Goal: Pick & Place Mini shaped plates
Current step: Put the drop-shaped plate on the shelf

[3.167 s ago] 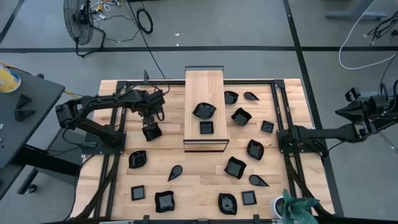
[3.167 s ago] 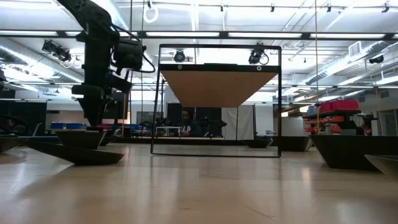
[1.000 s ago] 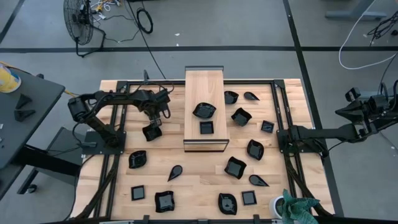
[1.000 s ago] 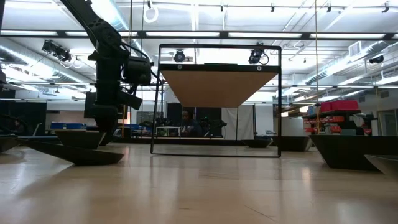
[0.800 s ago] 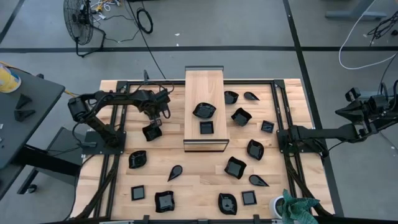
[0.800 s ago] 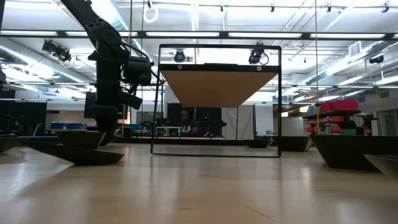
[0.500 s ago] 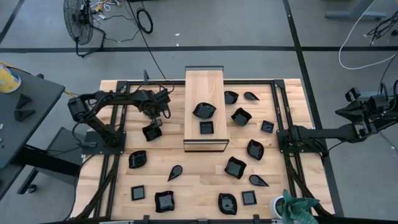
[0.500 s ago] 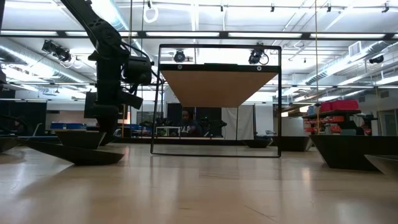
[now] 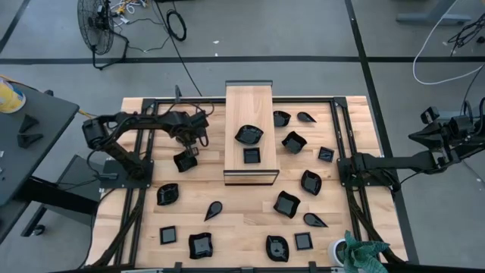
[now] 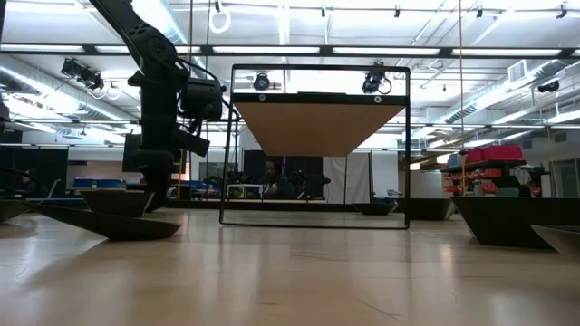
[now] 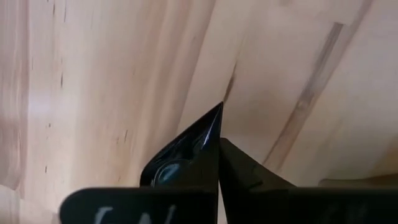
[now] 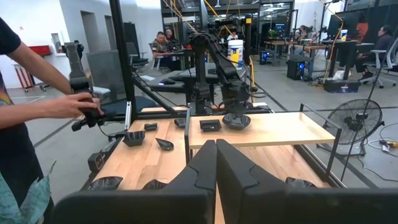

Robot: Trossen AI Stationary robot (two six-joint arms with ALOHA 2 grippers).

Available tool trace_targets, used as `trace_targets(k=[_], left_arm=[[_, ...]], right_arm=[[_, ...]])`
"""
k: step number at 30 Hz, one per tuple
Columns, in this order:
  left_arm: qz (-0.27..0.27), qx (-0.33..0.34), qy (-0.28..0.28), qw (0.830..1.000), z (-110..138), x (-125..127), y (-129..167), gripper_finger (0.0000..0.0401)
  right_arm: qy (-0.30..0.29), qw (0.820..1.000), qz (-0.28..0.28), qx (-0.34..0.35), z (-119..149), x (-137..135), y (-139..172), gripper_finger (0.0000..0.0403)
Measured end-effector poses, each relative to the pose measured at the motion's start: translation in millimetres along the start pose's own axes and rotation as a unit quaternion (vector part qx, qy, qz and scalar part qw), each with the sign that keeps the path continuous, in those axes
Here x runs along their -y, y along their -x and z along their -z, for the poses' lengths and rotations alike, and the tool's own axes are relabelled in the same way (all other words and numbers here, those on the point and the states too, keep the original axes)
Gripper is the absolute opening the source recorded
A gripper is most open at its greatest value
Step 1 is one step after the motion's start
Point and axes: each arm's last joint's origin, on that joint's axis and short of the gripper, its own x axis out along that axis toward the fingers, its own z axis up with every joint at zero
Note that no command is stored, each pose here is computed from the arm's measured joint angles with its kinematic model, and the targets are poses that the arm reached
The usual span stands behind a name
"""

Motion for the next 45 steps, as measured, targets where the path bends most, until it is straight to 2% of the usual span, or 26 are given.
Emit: trace_targets(k=[12, 25, 31, 37, 45], left_arm=[[-0.02, 0.028, 0.004, 0.999, -18, -8, 26, 0.0001], [-0.063, 0.106, 0.045, 0.991, -50, -31, 106, 0.0], [-0.064, 0.18, 0.079, 0.978, -68, -37, 146, 0.0], [-0.013, 0.255, 0.116, 0.96, -82, -36, 180, 0.0], [0.006, 0.334, 0.147, 0.931, -95, -32, 203, 0.0]], right_arm=[[0.0, 1.0, 0.0, 0.0, 0, 0, 0, 0.001], [0.0, 1.0, 0.0, 0.001, 0, 0, 0, 0.001], [0.0, 1.0, 0.0, 0.0, 0, 0, 0, 0.001], [0.0, 1.0, 0.0, 0.0, 0, 0, 0, 0.001], [0.0, 1.0, 0.0, 0.0, 0, 0, 0, 0.001]])
